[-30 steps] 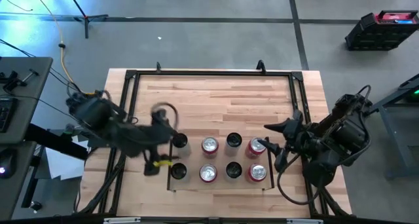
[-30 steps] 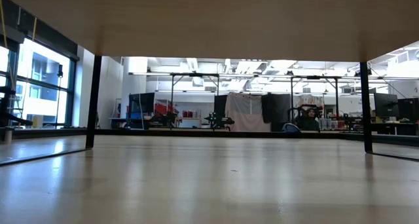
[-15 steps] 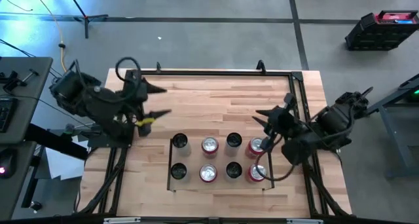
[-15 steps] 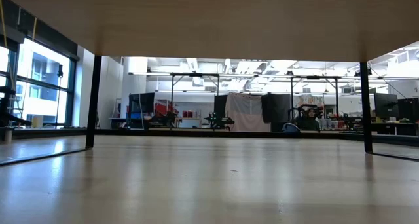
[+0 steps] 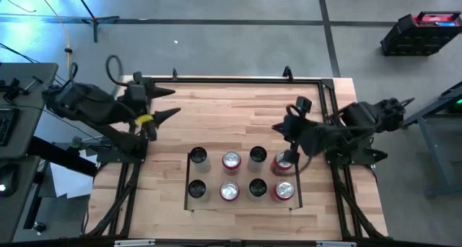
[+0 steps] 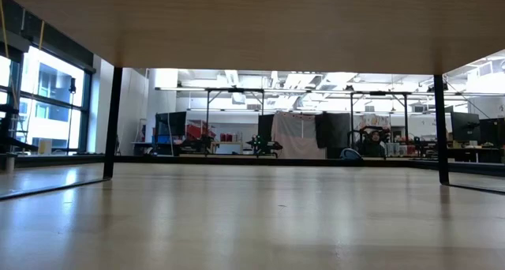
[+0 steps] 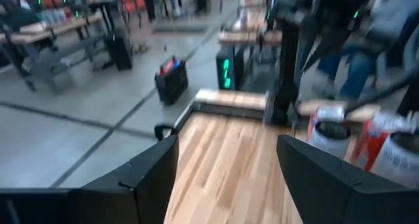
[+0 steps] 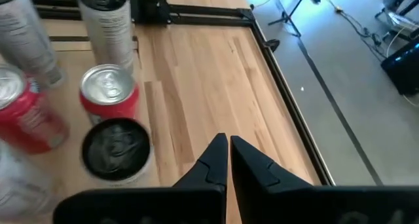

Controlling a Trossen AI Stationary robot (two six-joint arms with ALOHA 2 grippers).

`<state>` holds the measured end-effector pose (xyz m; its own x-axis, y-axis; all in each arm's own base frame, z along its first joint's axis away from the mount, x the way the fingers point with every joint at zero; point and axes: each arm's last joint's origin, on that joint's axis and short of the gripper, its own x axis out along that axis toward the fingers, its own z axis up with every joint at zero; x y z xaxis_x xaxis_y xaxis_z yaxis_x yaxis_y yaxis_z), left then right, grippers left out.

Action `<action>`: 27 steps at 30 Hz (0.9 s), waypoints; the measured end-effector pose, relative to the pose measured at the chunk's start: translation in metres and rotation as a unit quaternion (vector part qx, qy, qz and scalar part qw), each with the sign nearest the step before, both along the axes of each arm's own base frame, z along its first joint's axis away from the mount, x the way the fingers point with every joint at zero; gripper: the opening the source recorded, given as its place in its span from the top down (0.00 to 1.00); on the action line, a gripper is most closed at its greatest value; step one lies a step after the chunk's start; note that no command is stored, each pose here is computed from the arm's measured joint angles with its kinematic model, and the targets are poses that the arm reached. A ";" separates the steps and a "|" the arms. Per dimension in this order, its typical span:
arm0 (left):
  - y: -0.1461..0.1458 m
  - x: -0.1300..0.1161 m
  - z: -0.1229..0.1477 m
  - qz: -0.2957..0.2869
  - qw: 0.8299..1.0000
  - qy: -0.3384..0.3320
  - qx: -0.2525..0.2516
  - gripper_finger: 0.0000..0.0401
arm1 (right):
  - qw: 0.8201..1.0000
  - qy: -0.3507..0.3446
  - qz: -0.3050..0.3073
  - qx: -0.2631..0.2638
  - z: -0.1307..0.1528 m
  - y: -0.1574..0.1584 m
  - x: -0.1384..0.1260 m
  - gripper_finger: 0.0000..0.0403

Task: Place canned beverage on shelf
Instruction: Return to Home Position

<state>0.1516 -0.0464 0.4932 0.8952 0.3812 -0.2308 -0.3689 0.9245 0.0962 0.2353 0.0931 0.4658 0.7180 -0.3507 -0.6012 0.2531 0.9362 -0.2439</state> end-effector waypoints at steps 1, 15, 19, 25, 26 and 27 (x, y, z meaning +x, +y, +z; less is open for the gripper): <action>0.003 -0.004 -0.003 -0.003 1.000 -0.019 -0.002 0.39 | 1.000 0.002 0.001 0.004 0.001 -0.004 0.001 0.99; 0.033 -0.049 -0.070 -0.057 0.990 -0.127 0.009 0.47 | 0.994 -0.055 0.089 0.012 0.024 -0.025 0.000 1.00; 0.035 -0.057 -0.090 -0.065 0.985 -0.161 0.014 0.47 | 0.991 -0.058 0.120 0.018 0.027 -0.029 0.001 1.00; 0.034 -0.057 -0.129 -0.091 0.976 -0.192 0.040 0.47 | 0.981 -0.083 0.171 0.026 0.031 -0.037 0.010 1.00; 0.034 -0.057 -0.135 -0.091 0.976 -0.191 0.042 0.47 | 0.979 -0.091 0.179 0.024 0.029 -0.038 0.012 1.00; 0.035 -0.058 -0.141 -0.089 0.976 -0.192 0.044 0.47 | 0.977 -0.093 0.188 0.023 0.025 -0.040 0.014 1.00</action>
